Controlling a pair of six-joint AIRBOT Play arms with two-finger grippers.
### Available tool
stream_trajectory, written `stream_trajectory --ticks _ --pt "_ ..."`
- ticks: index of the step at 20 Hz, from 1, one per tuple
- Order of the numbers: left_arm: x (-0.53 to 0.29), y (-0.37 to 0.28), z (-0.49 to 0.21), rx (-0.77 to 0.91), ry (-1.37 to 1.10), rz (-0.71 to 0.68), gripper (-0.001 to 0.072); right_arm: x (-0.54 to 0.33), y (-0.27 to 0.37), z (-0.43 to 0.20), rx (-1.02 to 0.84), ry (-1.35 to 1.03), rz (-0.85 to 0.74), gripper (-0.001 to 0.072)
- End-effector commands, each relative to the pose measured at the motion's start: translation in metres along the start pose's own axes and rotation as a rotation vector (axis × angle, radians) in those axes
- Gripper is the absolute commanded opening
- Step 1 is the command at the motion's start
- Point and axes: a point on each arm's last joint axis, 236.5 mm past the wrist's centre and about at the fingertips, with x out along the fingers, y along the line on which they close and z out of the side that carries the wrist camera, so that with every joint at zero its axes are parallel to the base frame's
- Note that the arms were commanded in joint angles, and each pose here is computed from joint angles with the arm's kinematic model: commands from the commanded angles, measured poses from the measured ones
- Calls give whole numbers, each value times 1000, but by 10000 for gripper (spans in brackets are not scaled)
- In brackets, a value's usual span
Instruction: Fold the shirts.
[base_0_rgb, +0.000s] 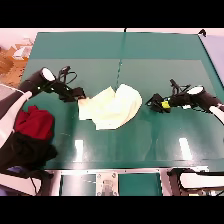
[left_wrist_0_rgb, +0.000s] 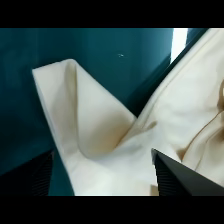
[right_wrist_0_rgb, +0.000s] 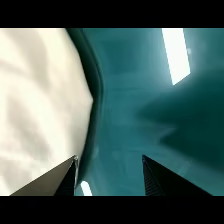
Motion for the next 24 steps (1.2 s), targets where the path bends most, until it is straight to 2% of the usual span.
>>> stream_trajectory --ticks 1,2,3,4,5,6,7,8,11,14,18,21,24 --pt "28 -17 7 -94 -36 -153 720 32 9 10 4 38 58 470" --pt "29 -21 7 -94 -36 -178 706 40 11 10 -5 53 57 470" --pt "29 -25 9 -86 -41 -196 606 48 14 10 -16 67 56 469" --pt "28 -30 10 -68 -48 -218 473 54 20 12 -25 74 63 468" --pt "27 -34 11 -41 -54 -236 396 58 28 14 -32 76 77 454" --pt "26 -38 9 -24 -48 -251 303 61 35 16 -41 75 87 339" --pt "25 -42 5 -2 -34 -268 84 60 42 17 -60 73 92 202" --pt "23 -47 1 36 -18 -283 27 56 50 18 -91 83 107 25" --pt "0 -58 13 156 -15 -272 25 25 75 26 -180 100 167 12" --pt "-61 -61 49 250 -127 -124 24 -48 108 50 -271 -7 219 12" --pt "-208 -90 74 375 -386 63 25 -185 164 57 -444 -259 248 12" --pt "-330 -135 59 427 -638 78 25 -283 208 34 -568 -491 240 12" --pt "-434 -179 14 487 -866 38 25 -357 244 -13 -672 -683 227 13"
